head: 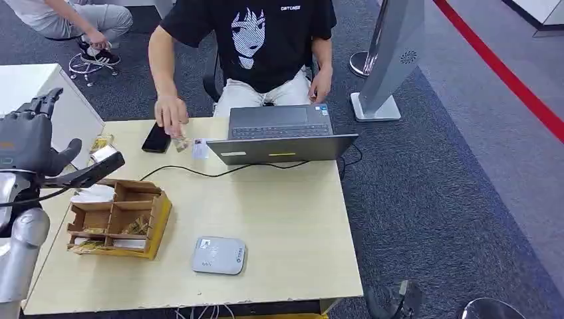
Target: Pass the card to the sensor for recognition and then transmit it.
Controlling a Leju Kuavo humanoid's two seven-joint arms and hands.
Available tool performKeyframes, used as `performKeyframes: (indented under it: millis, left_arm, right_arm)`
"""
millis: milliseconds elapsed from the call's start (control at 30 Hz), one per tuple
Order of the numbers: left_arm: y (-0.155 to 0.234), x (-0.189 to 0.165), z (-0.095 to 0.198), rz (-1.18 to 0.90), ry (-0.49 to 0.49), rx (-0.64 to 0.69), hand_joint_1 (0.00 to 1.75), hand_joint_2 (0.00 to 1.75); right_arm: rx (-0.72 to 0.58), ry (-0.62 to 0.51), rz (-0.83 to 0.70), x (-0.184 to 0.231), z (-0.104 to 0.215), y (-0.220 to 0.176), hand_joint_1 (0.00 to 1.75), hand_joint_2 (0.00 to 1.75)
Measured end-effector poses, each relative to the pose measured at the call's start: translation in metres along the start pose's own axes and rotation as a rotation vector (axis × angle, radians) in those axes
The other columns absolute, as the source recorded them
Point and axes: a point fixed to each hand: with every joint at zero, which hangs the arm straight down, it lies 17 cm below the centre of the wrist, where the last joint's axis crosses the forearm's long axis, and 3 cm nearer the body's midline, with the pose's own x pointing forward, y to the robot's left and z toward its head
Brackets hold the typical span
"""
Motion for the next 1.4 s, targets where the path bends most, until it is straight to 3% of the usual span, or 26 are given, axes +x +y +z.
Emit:
performKeyframes:
  millis: [200, 333, 633, 767, 867, 967, 1033, 1067, 1100, 1133, 1167, 1200, 1233, 1400]
  left_arm:
    - [0.065, 0.03, 0.068, 0.019, -0.073, 0.37, 0.0, 1.75]
    - [0.076, 0.034, 0.094, 0.032, -0.064, 0.407, 0.0, 1.75]
    - [0.093, 0.034, 0.105, 0.044, -0.054, 0.452, 0.0, 1.75]
    - [0.132, 0.047, 0.146, 0.156, -0.077, 0.636, 0.0, 1.75]
    - [0.147, 0.035, 0.198, 0.536, 0.013, 0.736, 0.0, 1.75]
    - [0.119, -0.019, 0.238, 1.139, 0.242, 0.818, 0.0, 1.75]
    - [0.089, -0.043, 0.262, 1.345, 0.364, 0.822, 0.0, 1.75]
    - [0.071, -0.05, 0.271, 1.375, 0.405, 0.784, 0.0, 1.75]
    - [0.052, -0.055, 0.279, 1.384, 0.453, 0.746, 0.0, 1.75]
    - [0.031, -0.058, 0.288, 1.405, 0.502, 0.7, 0.0, 0.0]
    - [0.003, -0.063, 0.299, 1.421, 0.565, 0.645, 0.0, 0.0]
    - [-0.024, -0.064, 0.308, 1.434, 0.605, 0.578, 0.66, 1.75]
    - [-0.051, -0.065, 0.321, 1.443, 0.664, 0.525, 1.75, 1.75]
    - [-0.164, -0.059, 0.396, 1.596, 0.959, 0.364, 1.75, 1.75]
  right_arm:
    - [-0.043, 0.011, -0.01, -0.01, 0.006, -0.018, 0.0, 1.75]
    - [-0.047, 0.012, -0.008, -0.011, 0.007, -0.021, 0.0, 1.75]
    - [-0.048, 0.01, -0.008, -0.01, 0.007, -0.022, 0.0, 1.75]
    - [-0.083, 0.008, -0.03, -0.011, 0.009, -0.032, 0.0, 1.75]
    - [-0.113, 0.016, -0.139, -0.015, 0.014, -0.049, 0.0, 1.75]
    - [-0.159, 0.015, -0.175, -0.02, 0.021, -0.073, 0.0, 1.75]
    - [-0.178, 0.013, -0.185, -0.021, 0.024, -0.084, 0.0, 1.75]
    - [-0.188, 0.009, -0.189, -0.021, 0.025, -0.09, 0.24, 1.75]
    - [-0.193, 0.008, -0.196, -0.022, 0.026, -0.093, 0.59, 1.75]
    - [-0.195, 0.009, -0.2, -0.022, 0.027, -0.095, 1.68, 1.75]
    - [-0.198, 0.008, -0.204, -0.022, 0.028, -0.098, 1.75, 1.75]
    - [-0.201, 0.007, -0.206, -0.023, 0.028, -0.1, 1.75, 1.75]
    - [-0.207, 0.006, -0.208, -0.023, 0.029, -0.103, 1.75, 1.75]
    - [-0.206, -0.001, -0.201, -0.022, 0.03, -0.107, 1.75, 1.75]
